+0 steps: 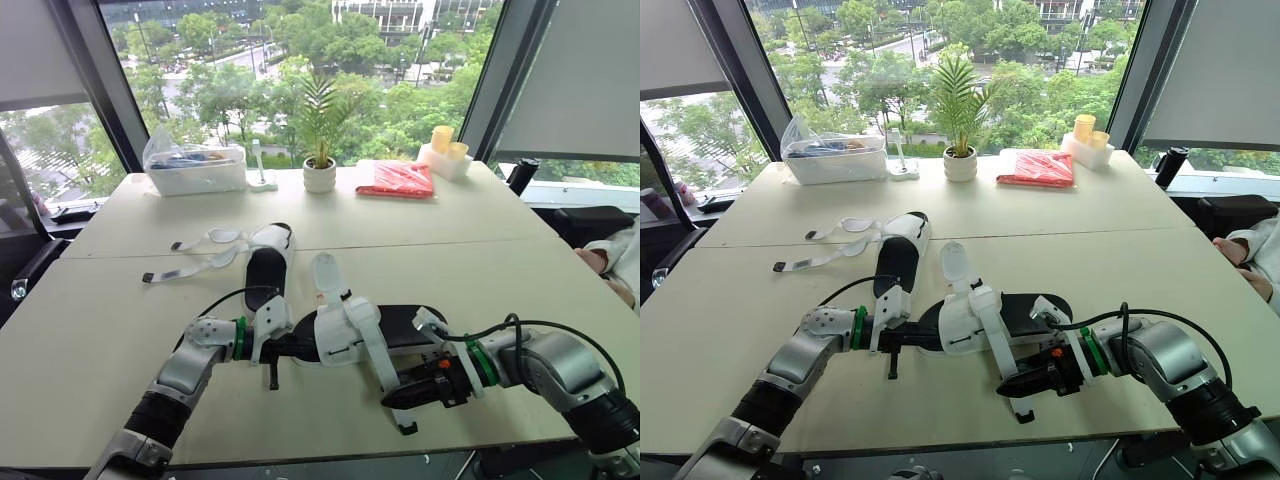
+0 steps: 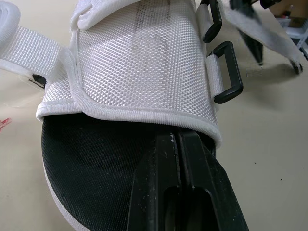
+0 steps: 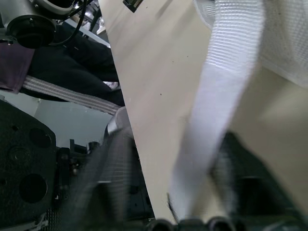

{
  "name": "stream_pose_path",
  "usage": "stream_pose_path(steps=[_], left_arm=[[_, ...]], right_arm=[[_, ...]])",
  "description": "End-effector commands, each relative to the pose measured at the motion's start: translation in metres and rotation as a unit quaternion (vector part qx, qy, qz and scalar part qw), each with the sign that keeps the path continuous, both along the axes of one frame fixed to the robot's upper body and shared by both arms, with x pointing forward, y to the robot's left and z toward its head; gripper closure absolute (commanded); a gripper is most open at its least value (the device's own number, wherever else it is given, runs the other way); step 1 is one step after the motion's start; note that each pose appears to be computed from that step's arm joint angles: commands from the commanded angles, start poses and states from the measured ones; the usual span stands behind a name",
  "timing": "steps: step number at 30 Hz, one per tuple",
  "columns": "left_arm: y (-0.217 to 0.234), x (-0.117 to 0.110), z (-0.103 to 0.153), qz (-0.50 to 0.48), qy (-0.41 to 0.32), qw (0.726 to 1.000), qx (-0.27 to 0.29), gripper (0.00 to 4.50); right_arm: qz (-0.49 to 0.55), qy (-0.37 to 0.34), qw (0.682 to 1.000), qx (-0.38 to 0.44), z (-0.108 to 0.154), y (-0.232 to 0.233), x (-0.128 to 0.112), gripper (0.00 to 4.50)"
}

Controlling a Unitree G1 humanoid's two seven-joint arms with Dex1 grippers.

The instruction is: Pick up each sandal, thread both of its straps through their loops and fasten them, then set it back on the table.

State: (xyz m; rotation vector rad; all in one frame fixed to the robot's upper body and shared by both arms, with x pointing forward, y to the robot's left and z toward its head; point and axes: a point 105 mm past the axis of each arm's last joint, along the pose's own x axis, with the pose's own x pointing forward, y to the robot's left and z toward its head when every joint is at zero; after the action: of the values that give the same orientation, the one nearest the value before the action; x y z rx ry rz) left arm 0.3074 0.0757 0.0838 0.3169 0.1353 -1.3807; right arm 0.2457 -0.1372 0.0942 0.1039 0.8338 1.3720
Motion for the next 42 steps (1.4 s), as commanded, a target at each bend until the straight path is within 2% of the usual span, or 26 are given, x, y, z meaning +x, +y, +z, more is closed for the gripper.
stream_pose_path(steps=[1,3,8,12,16,20,24,34,42], left_arm=[[-0.005,-0.004,-0.007,-0.008,0.009,1.000,0.009,4.50],[-0.005,-0.004,-0.006,-0.007,0.008,1.000,0.008,4.50],[-0.004,-0.002,-0.006,-0.006,0.007,1.000,0.008,4.50],[-0.007,-0.003,-0.006,-0.008,0.005,1.000,0.009,4.50],[-0.009,-0.005,-0.007,-0.011,0.004,1.000,0.011,4.50],[-0.008,-0.005,-0.008,-0.011,0.004,1.000,0.013,4.50],[-0.007,-0.006,-0.007,-0.009,0.003,1.000,0.014,4.50],[-0.007,-0.009,-0.007,-0.006,0.001,1.000,0.013,4.50],[-0.009,-0.011,-0.006,-0.008,0.002,1.000,0.011,4.50]], right_arm=[[0.019,-0.016,1.000,0.009,0.009,0.007,-0.002,4.34],[0.023,-0.020,0.999,0.017,0.015,0.009,-0.001,4.44],[0.024,-0.031,0.997,0.065,0.053,0.024,0.012,4.44],[0.012,-0.018,0.997,0.078,0.080,0.037,0.036,4.44],[-0.016,-0.015,0.996,0.086,0.091,0.041,0.065,4.44],[-0.045,-0.015,0.996,0.080,0.087,0.040,0.092,4.44],[-0.050,-0.020,0.997,0.059,0.079,0.039,0.106,4.44],[-0.025,-0.043,0.999,0.005,0.056,0.030,0.111,4.44],[-0.003,-0.077,0.997,0.018,0.063,0.037,0.106,4.44]])
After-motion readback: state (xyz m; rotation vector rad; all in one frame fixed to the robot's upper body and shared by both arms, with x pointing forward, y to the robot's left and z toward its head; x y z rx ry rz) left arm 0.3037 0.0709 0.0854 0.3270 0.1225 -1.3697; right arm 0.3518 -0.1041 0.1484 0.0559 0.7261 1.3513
